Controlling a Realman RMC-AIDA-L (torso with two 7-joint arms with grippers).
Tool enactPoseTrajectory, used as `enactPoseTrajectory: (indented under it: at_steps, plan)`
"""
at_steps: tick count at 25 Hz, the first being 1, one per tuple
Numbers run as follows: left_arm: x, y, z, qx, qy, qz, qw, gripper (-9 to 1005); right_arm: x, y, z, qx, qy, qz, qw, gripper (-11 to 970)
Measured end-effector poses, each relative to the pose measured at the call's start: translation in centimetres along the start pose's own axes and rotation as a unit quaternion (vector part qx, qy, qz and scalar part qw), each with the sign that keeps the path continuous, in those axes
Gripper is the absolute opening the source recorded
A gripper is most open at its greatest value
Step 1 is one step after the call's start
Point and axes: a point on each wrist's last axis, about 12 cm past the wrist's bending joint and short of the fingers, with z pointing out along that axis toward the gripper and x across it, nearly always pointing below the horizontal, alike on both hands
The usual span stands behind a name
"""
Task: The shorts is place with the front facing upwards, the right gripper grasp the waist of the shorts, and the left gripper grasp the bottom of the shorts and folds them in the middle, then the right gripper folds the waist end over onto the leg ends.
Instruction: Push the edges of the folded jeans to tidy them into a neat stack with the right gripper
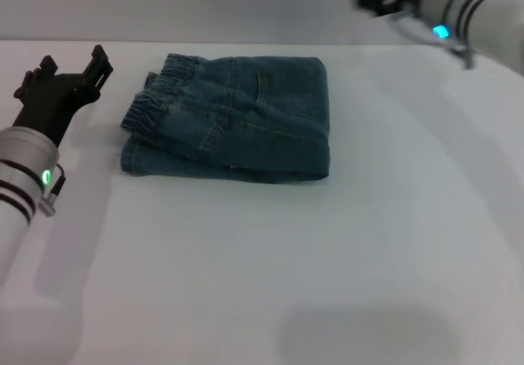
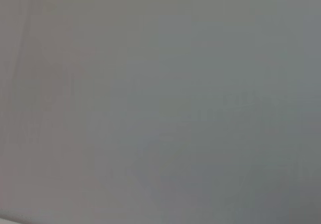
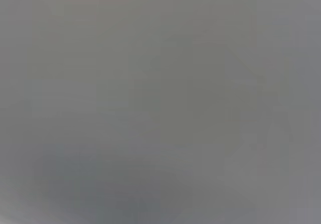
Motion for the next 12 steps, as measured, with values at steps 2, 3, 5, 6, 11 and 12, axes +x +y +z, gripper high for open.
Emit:
enactPoseTrajectory:
  at_steps: [2,3,5,6,11,12]
  plan:
    - [0.1,-0.2,0.3,0.005,0.003,0.002,1.000,833,0.0,-1.4,-0.2,0.087,-0.004,-0.026,0.996,744]
    - [0.1,-0.2,0.3,0.005,0.003,0.002,1.000,833,-0.1,-1.9,-0.5,0.130,-0.011,-0.040,0.991,743]
    - [0.2,-0.6,0.7,0.012,0.007,0.001,1.000,833,0.1,-2.0,-1.1,0.187,-0.037,-0.063,0.980,741]
    - [0.2,-0.6,0.7,0.013,0.007,0.001,1.000,833,0.5,-1.6,-1.6,0.202,-0.058,-0.070,0.975,740]
    - [0.4,-0.9,1.1,0.019,0.012,-0.003,1.000,833,3.8,3.4,-4.0,0.107,-0.193,-0.124,0.967,739]
    - [0.3,-1.0,1.2,0.021,0.012,-0.003,1.000,833,4.6,4.4,-4.3,0.068,-0.203,-0.131,0.968,739]
